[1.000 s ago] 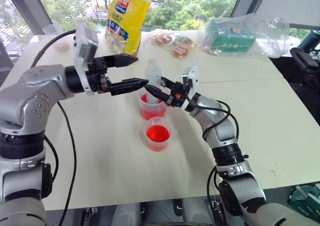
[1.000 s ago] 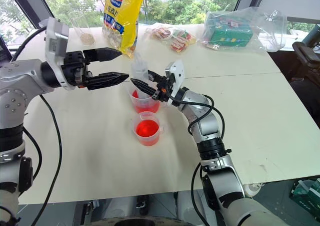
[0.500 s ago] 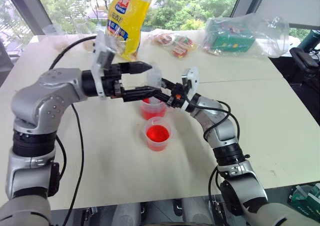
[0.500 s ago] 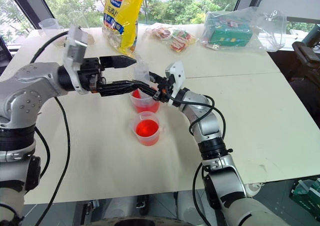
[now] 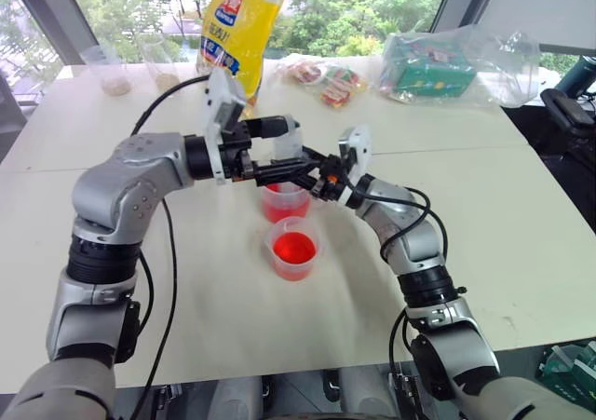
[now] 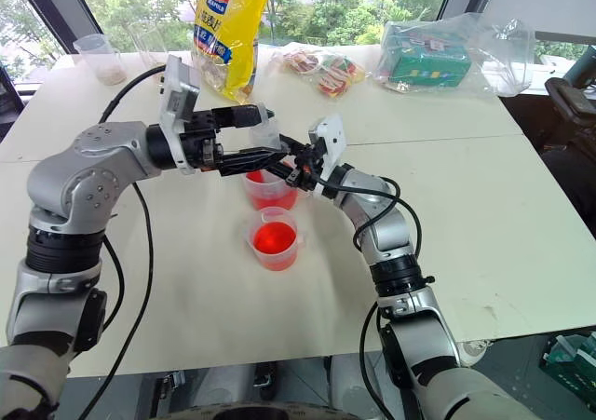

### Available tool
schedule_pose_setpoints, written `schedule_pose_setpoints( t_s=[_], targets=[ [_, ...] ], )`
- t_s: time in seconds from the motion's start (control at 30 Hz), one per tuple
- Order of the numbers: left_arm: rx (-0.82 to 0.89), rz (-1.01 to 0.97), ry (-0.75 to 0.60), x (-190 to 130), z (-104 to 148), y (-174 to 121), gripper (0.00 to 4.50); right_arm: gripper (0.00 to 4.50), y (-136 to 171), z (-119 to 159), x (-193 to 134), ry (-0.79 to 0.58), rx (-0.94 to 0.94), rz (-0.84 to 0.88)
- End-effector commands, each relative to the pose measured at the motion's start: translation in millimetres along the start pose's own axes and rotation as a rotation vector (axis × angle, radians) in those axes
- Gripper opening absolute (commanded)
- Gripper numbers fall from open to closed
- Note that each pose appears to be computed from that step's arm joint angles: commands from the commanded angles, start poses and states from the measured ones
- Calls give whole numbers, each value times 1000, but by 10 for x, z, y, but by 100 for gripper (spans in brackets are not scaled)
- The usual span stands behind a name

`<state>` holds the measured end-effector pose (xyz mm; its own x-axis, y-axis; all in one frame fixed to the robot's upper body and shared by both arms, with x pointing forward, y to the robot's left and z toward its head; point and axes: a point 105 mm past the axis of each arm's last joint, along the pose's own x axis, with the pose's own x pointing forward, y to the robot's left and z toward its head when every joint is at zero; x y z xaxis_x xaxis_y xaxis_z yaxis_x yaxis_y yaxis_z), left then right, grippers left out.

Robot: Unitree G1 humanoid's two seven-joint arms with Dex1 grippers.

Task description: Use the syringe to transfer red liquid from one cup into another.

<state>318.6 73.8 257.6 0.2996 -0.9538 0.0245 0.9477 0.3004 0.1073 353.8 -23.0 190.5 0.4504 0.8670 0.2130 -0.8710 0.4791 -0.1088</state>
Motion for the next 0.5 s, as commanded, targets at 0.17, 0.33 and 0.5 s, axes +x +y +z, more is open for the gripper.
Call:
schedule_pose_setpoints(
  t_s=[0.17, 0.33, 0.5],
  targets=[
    [31, 8, -43, 32, 137, 6, 67, 143, 93, 140, 69, -38, -28, 42],
    [49, 16, -59, 26, 221, 30, 3, 143, 108, 111, 64, -22, -13, 51],
    [77, 28, -126, -14, 464, 77, 3, 143, 135, 46, 59, 17, 9, 74]
  ],
)
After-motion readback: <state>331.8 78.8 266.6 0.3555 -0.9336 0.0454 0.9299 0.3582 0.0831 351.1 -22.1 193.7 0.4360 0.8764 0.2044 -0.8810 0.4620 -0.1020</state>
